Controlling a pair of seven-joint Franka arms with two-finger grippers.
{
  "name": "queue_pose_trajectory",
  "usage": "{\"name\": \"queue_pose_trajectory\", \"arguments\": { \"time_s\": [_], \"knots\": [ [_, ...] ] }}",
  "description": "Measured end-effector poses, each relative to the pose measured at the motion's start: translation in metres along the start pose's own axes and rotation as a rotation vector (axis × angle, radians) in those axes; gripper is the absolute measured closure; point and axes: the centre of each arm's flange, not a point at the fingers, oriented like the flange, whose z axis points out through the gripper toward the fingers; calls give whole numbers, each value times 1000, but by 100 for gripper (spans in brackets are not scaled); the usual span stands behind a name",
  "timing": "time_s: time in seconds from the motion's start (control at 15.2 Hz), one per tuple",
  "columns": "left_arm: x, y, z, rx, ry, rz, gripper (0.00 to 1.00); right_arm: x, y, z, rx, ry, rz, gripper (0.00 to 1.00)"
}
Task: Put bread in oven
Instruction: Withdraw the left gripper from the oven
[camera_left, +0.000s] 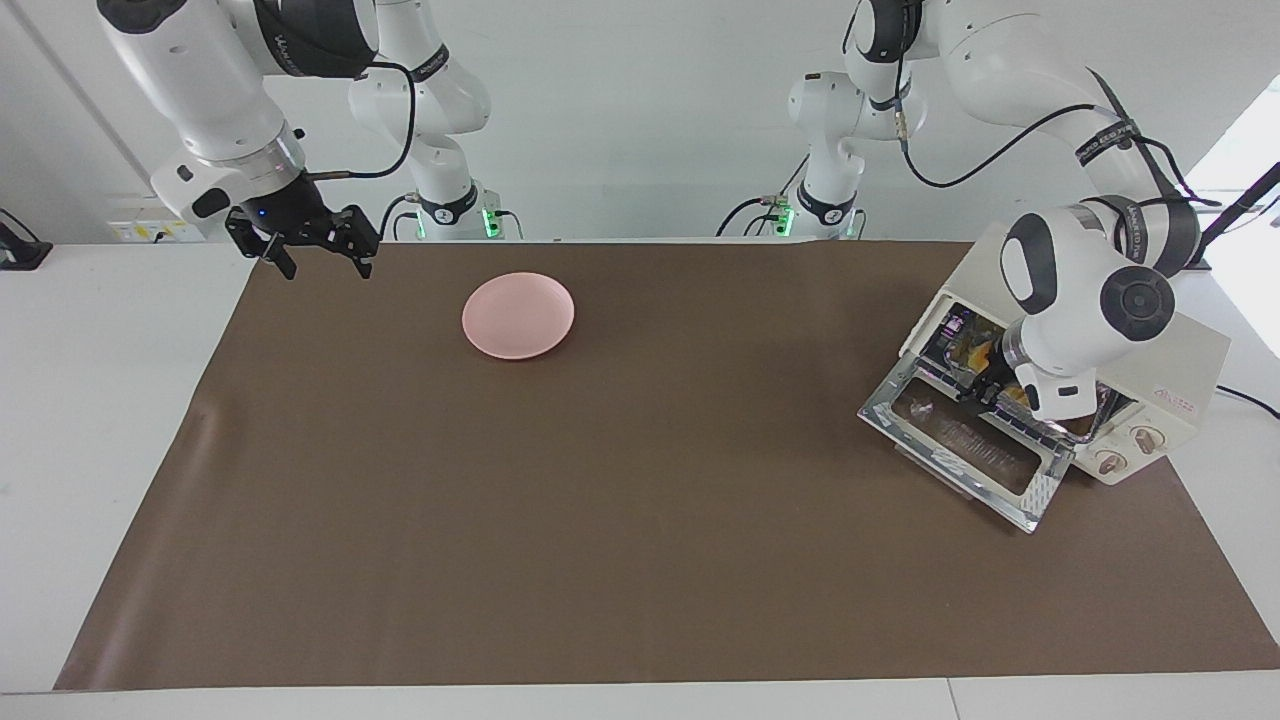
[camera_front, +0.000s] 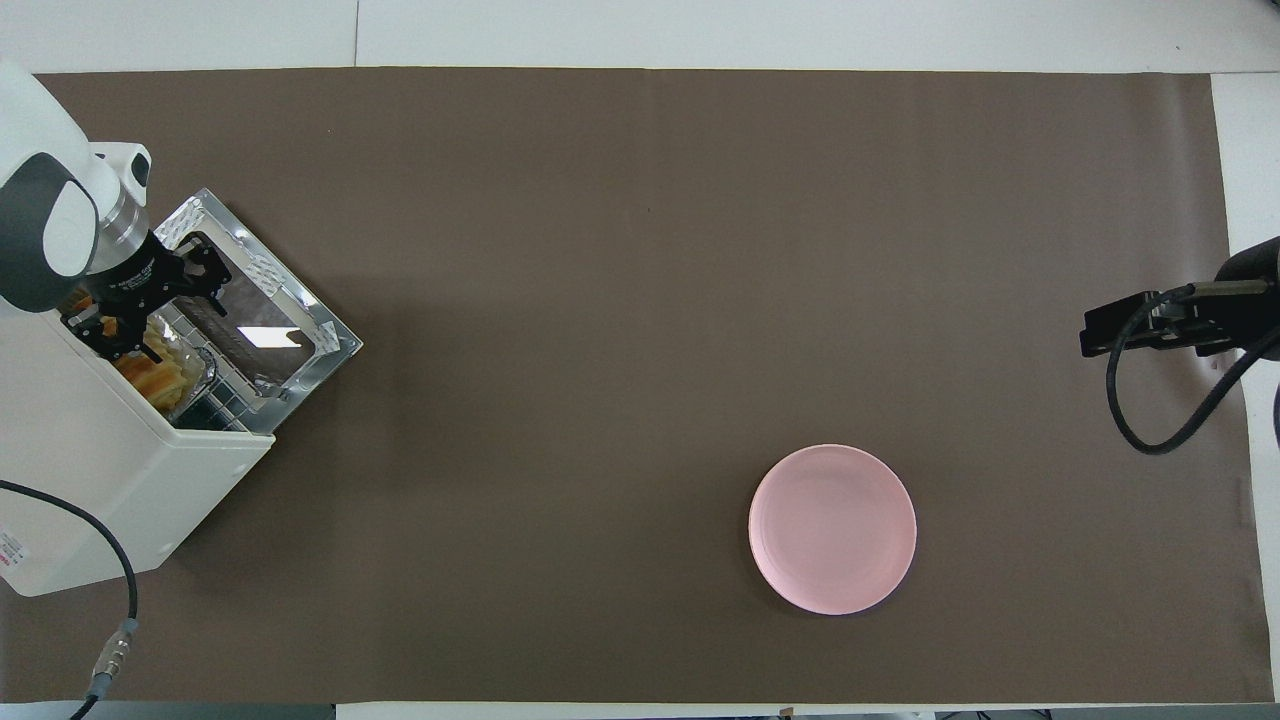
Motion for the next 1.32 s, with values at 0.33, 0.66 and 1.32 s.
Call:
{"name": "queue_pose_trajectory", "arguments": {
  "time_s": [0.33,0.66,1.32],
  "knots": [
    [-1,-2,-50,-68,93,208,0,0,0,0,0,0,0,0],
    [-24,-24,-78,-59,65,584,0,0,0,0,0,0,0,0],
    [-87,-97,-131,-129,27,745,0,0,0,0,0,0,0,0]
  ]
}}
